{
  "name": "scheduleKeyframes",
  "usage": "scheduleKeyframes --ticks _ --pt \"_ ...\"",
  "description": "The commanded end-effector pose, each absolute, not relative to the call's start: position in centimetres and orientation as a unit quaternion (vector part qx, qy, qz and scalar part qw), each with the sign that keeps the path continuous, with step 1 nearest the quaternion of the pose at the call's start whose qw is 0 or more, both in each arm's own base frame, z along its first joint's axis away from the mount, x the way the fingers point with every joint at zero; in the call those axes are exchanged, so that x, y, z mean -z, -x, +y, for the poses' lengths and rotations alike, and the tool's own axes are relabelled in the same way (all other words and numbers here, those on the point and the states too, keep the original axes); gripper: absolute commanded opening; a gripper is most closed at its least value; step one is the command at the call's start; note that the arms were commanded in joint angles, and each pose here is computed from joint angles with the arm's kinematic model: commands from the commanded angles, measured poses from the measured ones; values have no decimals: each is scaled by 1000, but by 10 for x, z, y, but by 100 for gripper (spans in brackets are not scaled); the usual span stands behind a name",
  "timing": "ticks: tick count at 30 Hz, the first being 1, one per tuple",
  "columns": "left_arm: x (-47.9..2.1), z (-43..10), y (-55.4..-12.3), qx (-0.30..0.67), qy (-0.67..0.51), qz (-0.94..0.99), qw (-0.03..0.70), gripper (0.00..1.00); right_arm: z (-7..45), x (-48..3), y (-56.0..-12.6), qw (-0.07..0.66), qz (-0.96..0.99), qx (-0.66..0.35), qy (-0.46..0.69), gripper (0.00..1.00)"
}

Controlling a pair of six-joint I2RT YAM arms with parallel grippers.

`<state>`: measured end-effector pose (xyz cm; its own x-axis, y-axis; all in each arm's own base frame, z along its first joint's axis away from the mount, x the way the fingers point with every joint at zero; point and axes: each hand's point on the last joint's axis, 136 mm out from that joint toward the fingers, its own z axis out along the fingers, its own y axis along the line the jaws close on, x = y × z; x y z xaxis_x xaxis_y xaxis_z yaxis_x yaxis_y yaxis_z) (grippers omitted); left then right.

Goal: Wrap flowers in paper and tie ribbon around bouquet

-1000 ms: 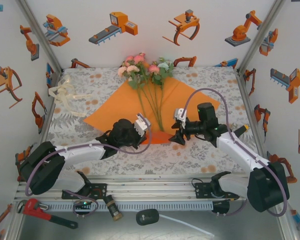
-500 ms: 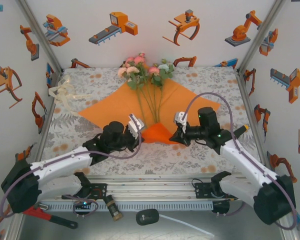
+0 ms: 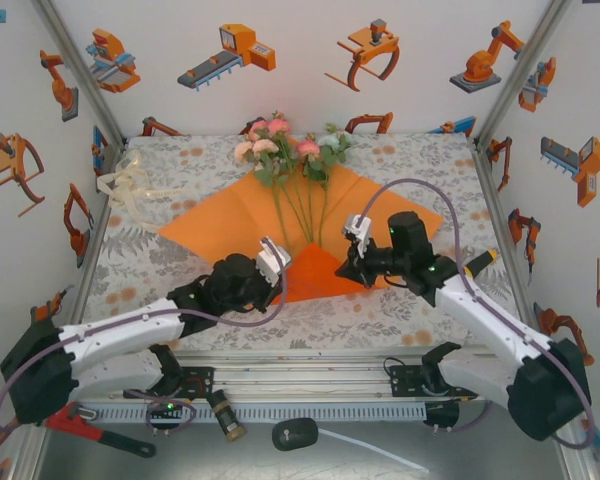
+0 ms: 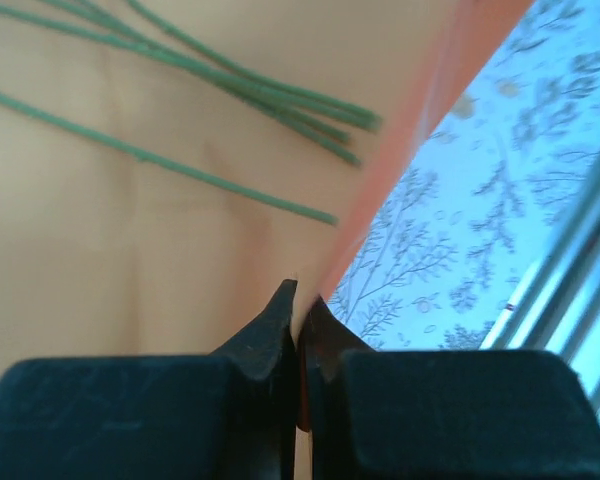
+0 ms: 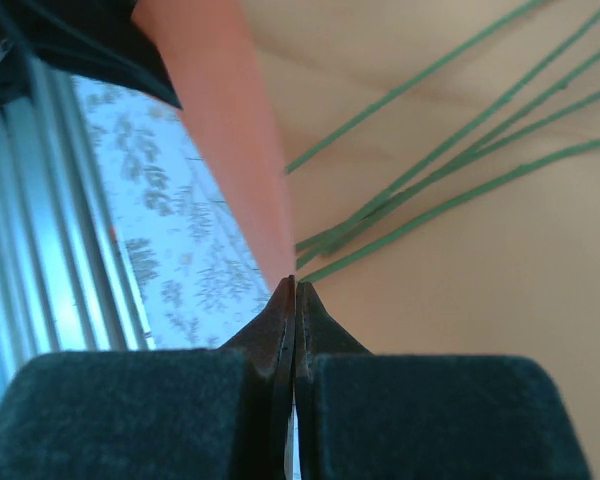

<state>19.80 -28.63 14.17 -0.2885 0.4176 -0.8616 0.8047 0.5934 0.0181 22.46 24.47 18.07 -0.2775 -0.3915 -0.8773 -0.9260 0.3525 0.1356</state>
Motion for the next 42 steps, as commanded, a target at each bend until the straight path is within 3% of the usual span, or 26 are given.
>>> scheduleKeyframes --ticks 1,10,13,14,19,21,25,28,32,39,42 --pt "-145 -287 -225 172 -374 781 471 22 249 -190 -257 430 719 -307 452 0" --pt "-123 -271 -232 191 -350 801 448 48 248 -167 -293 429 738 -296 428 0" --pt "-117 -270 -233 198 -348 806 436 49 251 -158 -297 421 742 -302 426 1" --pt "-114 -272 -232 205 -352 807 428 53 252 -155 -299 420 742 -306 424 1" --pt "-103 -285 -230 228 -359 810 404 53 249 -138 -315 413 762 -297 400 1" --pt "-99 -287 -232 228 -356 812 402 50 245 -132 -322 413 772 -288 387 5" --pt "-91 -287 -236 223 -354 818 396 16 240 -127 -328 406 788 -281 367 36" --pt "-88 -287 -241 222 -347 821 396 1 230 -123 -324 368 819 -302 320 51" --pt "-87 -285 -248 219 -337 823 401 0 209 -112 -313 295 877 -311 219 61" --pt "-82 -292 -254 226 -335 822 401 2 166 -76 -293 245 935 -222 126 61" --pt "-76 -295 -256 227 -337 825 393 3 140 -73 -301 256 951 -152 82 60"
